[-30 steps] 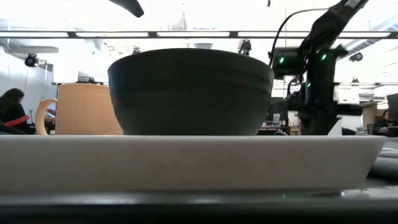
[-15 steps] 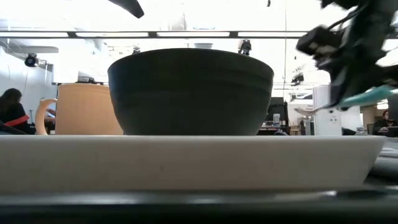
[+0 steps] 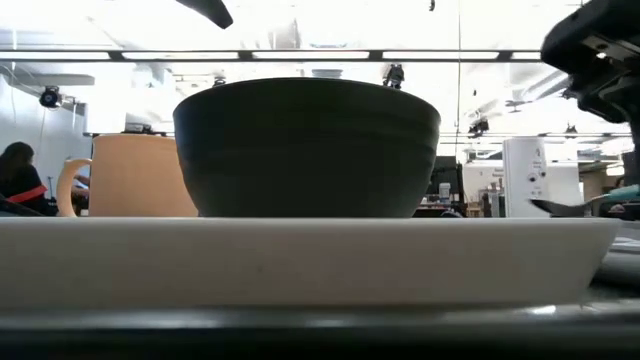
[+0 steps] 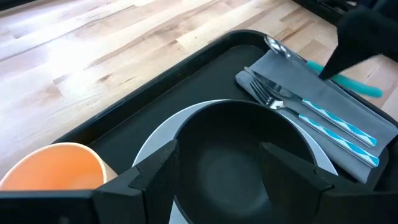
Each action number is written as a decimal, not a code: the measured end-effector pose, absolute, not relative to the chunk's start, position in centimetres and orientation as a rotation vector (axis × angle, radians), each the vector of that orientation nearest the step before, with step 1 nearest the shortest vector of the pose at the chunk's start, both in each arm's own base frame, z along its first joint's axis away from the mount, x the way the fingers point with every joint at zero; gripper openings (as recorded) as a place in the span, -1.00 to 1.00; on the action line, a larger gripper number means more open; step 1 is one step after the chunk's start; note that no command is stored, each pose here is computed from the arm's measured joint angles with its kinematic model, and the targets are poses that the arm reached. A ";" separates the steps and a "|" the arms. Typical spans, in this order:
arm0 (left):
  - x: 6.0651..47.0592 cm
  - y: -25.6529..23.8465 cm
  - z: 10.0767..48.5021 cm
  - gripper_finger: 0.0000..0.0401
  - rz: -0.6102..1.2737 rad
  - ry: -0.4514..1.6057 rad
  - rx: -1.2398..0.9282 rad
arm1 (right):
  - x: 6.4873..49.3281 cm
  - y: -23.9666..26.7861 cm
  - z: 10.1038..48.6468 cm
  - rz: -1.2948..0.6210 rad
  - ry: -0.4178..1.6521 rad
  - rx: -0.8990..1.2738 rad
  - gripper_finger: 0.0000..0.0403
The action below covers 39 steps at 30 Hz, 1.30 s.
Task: Set up tray
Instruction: Put the blue spoon on the right of the knife on the black serving tray
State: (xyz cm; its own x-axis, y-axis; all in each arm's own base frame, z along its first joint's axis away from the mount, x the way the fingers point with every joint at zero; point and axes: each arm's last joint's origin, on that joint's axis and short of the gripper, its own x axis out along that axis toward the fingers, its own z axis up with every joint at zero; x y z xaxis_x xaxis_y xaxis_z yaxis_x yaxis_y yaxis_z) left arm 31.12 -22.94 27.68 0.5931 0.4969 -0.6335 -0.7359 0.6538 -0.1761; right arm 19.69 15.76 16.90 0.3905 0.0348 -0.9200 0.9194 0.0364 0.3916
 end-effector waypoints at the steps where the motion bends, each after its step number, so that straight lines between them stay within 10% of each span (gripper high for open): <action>1: 31.1 -22.9 27.7 -0.01 0.745 0.581 -0.452 | 20.1 16.1 16.8 -0.864 0.951 1.344 -0.73; 39: 31.1 -23.2 27.5 -0.01 0.721 0.644 -0.491 | 23.4 19.4 16.0 -0.928 1.081 1.277 -0.58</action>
State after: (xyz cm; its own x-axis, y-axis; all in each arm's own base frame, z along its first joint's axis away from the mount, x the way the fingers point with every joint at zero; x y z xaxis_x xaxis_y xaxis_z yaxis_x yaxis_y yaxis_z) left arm 31.07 -23.22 27.54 0.5771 0.4443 -0.6852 -0.7307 0.6556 -0.1904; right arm 23.41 19.40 15.98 0.2594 0.0472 -0.9646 0.9606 0.0906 0.2627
